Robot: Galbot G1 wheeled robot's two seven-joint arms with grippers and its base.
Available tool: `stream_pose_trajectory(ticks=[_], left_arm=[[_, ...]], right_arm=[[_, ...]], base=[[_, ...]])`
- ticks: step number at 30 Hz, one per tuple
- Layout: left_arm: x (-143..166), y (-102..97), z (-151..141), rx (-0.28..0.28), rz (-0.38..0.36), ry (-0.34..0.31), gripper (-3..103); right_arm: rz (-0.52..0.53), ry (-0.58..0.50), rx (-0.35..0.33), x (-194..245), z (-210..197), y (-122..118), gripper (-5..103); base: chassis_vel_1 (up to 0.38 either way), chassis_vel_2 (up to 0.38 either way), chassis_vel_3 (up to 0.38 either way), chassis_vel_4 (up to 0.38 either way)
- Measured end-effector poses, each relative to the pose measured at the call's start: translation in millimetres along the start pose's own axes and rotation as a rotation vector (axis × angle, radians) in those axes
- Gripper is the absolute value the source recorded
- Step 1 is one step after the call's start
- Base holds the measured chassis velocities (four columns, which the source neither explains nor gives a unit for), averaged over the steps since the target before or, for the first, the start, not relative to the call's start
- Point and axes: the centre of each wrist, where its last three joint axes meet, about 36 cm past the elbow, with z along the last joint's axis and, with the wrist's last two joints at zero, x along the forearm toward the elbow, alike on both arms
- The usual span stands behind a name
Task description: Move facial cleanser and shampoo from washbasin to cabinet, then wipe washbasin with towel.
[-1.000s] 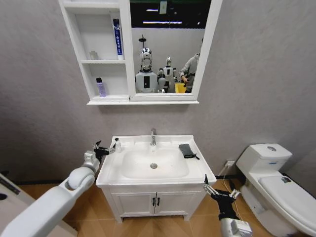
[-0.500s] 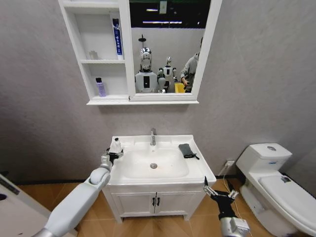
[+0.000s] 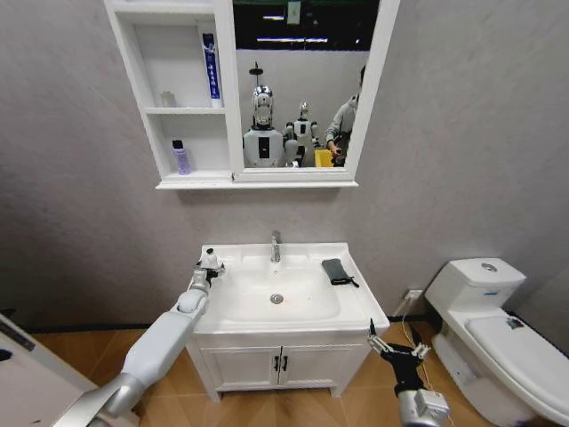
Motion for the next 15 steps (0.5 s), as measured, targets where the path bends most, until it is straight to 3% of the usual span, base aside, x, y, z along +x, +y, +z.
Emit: stream_pose_trajectory(ticks=[5,8,12,15], left_arm=[[-4,1.5,-1,0.005,0.017,-0.013,93],[-2,6.9,4,0.008,0.024,-0.009,77],[0,11.1,7,0.008,0.019,-0.007,66],[1,13.8,7,0.014,0.016,-0.011,50]], right_arm=[[0.002,0.0,-0.003,-1,1,1,100],[0.003,0.003,-0.004,0,1,1,100],[0.004,0.001,-0.003,0,0,1,100],[0.003,-0.002,-0.004,0,-1,1,100]], base=[[0.0,0.0,0.0,0.0],[0.0,0.0,0.0,0.0],[0.0,0.0,0.0,0.0],[0.0,0.0,0.0,0.0]])
